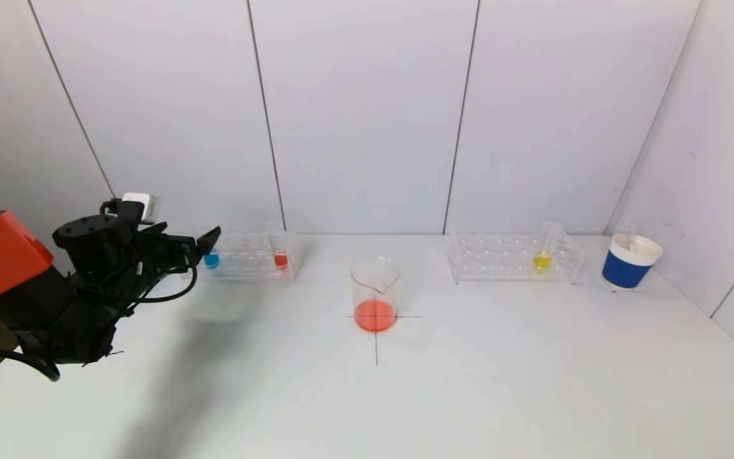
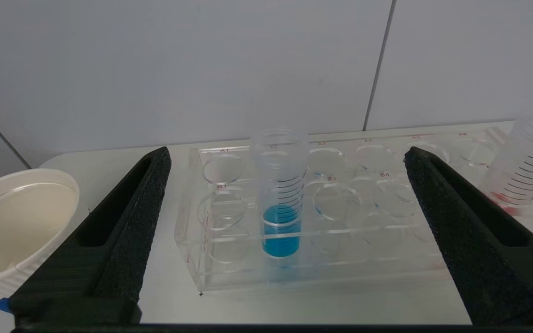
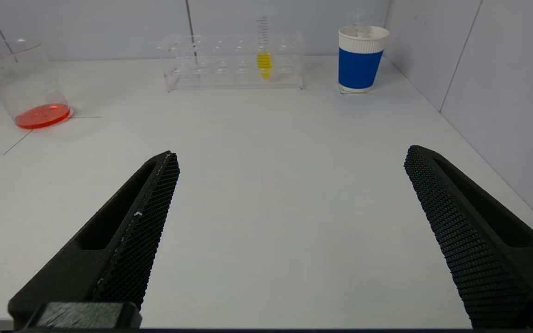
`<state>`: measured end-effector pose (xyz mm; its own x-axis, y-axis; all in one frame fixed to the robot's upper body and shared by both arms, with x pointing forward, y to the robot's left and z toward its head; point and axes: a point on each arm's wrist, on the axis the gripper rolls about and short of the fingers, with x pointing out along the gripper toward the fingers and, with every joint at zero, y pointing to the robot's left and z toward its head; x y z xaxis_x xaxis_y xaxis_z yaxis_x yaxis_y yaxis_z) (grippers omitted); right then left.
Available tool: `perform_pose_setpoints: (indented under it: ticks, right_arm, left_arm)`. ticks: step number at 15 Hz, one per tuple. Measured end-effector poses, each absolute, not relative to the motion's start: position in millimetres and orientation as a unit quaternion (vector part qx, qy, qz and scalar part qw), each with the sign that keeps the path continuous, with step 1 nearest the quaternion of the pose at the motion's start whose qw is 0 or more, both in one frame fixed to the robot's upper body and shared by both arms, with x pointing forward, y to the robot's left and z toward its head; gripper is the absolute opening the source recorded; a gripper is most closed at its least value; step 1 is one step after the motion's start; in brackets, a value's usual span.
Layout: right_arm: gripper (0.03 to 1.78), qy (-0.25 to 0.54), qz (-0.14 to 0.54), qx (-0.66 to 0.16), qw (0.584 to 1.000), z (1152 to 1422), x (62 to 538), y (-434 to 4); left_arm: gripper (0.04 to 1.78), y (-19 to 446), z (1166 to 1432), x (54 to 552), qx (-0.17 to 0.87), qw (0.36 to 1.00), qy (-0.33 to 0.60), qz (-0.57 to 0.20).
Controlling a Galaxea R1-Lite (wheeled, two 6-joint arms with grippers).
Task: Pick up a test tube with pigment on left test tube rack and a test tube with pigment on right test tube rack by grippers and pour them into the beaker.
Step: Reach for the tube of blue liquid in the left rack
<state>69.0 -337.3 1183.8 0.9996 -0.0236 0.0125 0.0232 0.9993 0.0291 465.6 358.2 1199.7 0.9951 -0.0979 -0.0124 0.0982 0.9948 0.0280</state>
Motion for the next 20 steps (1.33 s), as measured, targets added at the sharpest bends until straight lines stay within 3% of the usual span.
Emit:
perform_pose_setpoints:
  ticks: [20]
  right_arm:
    - [1.77, -0.006, -0.012, 0.014, 1.000, 1183.7, 69.0, -337.3]
  left_arm:
    - [1.76, 358.9, 1180.5, 475.3, 0.029, 0.999, -0.002, -0.037]
